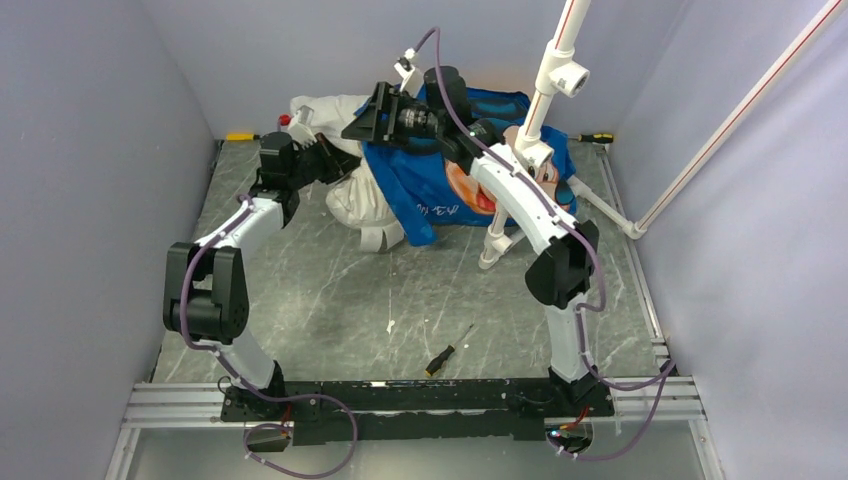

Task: Put the pillow into the pillowcase
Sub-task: Stuff the pillow into the pillowcase.

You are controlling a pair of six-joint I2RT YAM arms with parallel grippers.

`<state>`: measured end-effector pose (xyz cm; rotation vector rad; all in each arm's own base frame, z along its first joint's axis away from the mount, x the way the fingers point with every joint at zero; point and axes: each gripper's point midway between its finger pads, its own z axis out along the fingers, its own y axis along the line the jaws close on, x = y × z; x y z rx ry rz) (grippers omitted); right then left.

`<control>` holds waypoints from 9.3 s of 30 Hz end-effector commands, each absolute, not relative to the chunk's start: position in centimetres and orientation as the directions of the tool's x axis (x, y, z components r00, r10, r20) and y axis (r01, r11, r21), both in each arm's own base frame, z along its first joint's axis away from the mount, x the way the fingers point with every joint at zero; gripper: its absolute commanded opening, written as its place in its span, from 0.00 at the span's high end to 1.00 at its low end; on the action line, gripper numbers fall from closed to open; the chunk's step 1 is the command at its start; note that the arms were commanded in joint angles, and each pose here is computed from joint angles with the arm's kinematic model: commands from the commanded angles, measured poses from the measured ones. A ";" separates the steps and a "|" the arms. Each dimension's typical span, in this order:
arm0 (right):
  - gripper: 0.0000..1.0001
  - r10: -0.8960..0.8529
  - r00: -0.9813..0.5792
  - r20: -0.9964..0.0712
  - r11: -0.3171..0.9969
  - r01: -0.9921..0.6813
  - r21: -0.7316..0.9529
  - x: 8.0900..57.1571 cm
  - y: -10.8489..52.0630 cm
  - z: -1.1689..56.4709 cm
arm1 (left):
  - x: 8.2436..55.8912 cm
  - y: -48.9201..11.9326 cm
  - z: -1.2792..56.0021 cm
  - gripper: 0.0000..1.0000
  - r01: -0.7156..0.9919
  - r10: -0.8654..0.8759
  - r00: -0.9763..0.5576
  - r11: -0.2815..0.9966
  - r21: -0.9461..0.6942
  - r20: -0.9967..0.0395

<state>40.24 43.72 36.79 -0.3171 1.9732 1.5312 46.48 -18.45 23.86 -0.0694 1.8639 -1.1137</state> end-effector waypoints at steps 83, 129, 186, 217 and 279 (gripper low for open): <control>0.47 0.086 -0.698 -0.711 0.187 -0.690 0.700 34.9 41.4 41.7 | 39.6 -25.7 27.2 1.00 0.551 -0.198 -0.598 0.602 -0.578 -0.777; 1.00 -0.021 -0.801 -0.599 -0.285 -0.569 0.771 30.4 50.4 43.3 | 35.7 -22.0 27.8 1.00 0.500 -0.363 -0.461 0.647 -0.575 -0.810; 1.00 -0.159 -0.880 -0.447 -0.390 -0.360 0.848 29.9 52.7 40.2 | 40.5 -26.2 27.9 1.00 0.610 -0.484 -0.471 0.425 -0.668 -0.738; 0.21 0.210 -0.639 -0.740 0.656 -0.469 0.591 43.3 38.0 36.5 | 37.3 -22.1 31.9 1.00 0.646 -0.186 -0.066 0.740 -0.184 -0.980; 1.00 0.103 -0.698 -0.709 -0.642 -0.591 0.489 20.4 43.8 58.2 | 37.8 -31.6 27.1 1.00 0.784 -0.256 -0.193 0.540 -0.306 -0.947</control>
